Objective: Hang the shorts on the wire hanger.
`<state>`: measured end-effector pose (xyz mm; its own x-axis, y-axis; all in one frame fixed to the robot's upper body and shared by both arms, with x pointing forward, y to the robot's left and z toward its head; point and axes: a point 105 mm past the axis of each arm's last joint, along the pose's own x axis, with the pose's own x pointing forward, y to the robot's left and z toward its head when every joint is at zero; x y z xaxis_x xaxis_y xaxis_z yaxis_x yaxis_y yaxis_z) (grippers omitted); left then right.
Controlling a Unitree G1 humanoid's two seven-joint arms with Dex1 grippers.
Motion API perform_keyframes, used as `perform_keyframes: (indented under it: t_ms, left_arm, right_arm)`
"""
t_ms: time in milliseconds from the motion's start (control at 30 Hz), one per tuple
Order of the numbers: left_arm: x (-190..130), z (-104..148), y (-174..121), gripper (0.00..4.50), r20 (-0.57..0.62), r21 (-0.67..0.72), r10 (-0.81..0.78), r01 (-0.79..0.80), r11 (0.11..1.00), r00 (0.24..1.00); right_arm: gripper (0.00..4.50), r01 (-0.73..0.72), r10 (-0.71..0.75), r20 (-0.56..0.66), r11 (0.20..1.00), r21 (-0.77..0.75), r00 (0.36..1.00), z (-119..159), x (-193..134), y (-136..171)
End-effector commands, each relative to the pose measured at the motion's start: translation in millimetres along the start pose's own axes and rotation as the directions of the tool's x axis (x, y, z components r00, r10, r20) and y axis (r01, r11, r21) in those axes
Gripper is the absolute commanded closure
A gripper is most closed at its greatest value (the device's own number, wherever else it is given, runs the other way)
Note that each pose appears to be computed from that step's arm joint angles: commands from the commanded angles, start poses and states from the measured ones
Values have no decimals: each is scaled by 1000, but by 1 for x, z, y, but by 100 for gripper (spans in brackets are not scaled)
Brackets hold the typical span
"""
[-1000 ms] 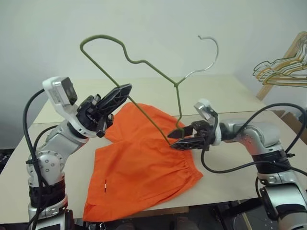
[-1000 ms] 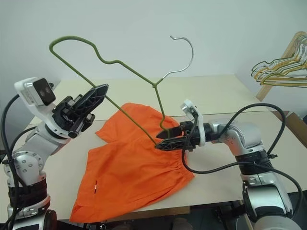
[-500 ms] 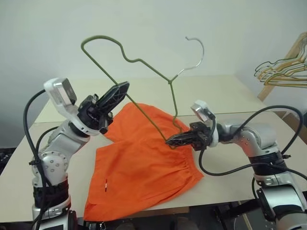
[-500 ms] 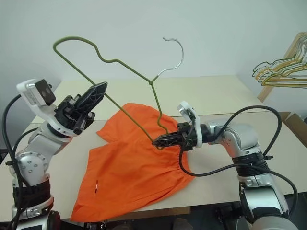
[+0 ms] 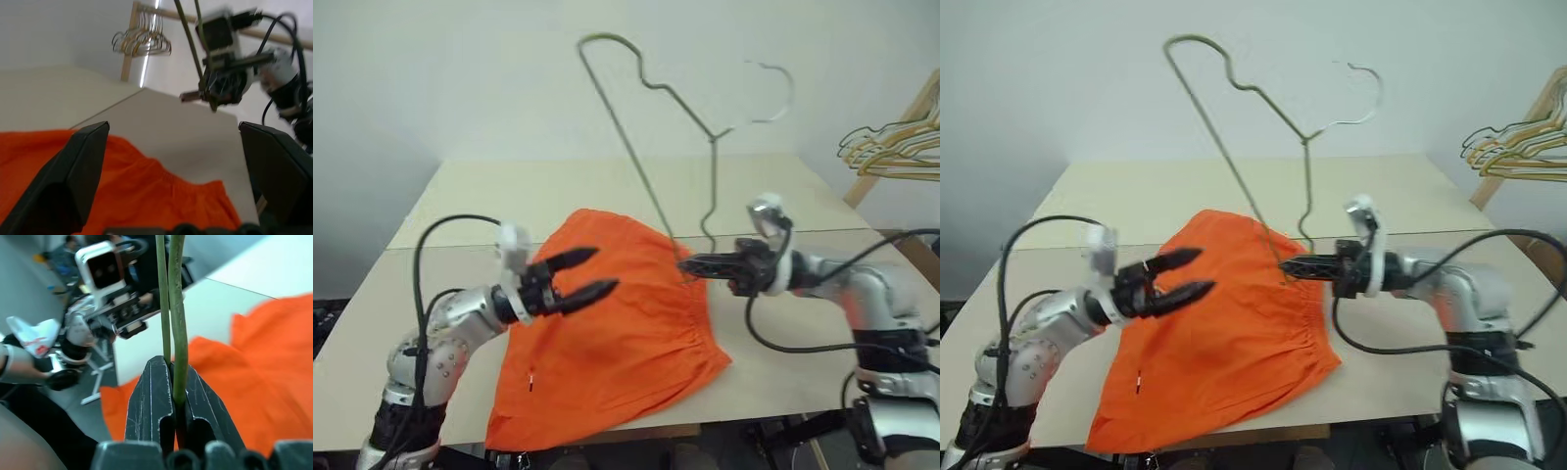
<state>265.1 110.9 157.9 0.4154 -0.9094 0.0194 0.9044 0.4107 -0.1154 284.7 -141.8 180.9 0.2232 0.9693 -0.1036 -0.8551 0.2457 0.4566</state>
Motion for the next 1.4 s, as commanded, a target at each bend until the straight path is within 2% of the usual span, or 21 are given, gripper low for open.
perform_keyframes:
  t_ms: [33, 133, 267, 367, 400, 600, 800, 900, 1267, 1400]
  left_arm:
    - [3, 0, -9, 5, -73, 188, -7, 21, 982, 997]
    - [2, -2, -10, 5, -124, 263, 9, 24, 964, 992]
    - [-4, -9, -18, 5, -215, 321, -40, 110, 941, 976]
    - [-3, -9, -21, 5, -228, 324, -76, 150, 934, 971]
    - [-3, -9, -21, 5, -230, 330, -80, 155, 931, 970]
    - [-1, -12, -23, 5, -258, 332, -100, 185, 925, 961]
    - [1, -13, -28, 5, -254, 323, -113, 195, 926, 961]
    - [1, -14, -29, 5, -243, 318, -108, 185, 930, 964]
    - [-5, -18, -24, 5, -258, 333, -58, 145, 932, 964]
    - [-5, -15, -22, 5, -252, 341, -51, 138, 930, 966]
  right_arm:
    - [450, 128, -128, -15, 991, 28, 992, -7, -28, 3]
    - [450, 285, -266, -142, 949, 134, 953, -36, -61, -1]
    - [450, 273, -205, -210, 884, 379, 956, -62, -100, 18]
    - [450, 326, -209, -260, 743, 584, 943, -90, -131, 25]
    - [450, 344, -216, -274, 707, 618, 937, -97, -138, 26]
    - [450, 410, -210, -360, 608, 680, 909, -128, -153, 29]
    - [450, 447, -216, -401, 588, 674, 890, -138, -152, 21]
    - [450, 446, -206, -414, 620, 646, 887, -141, -148, 18]
    - [450, 433, -193, -411, 635, 640, 891, -141, -138, 8]
    - [450, 392, -158, -396, 673, 627, 905, -137, -136, 12]
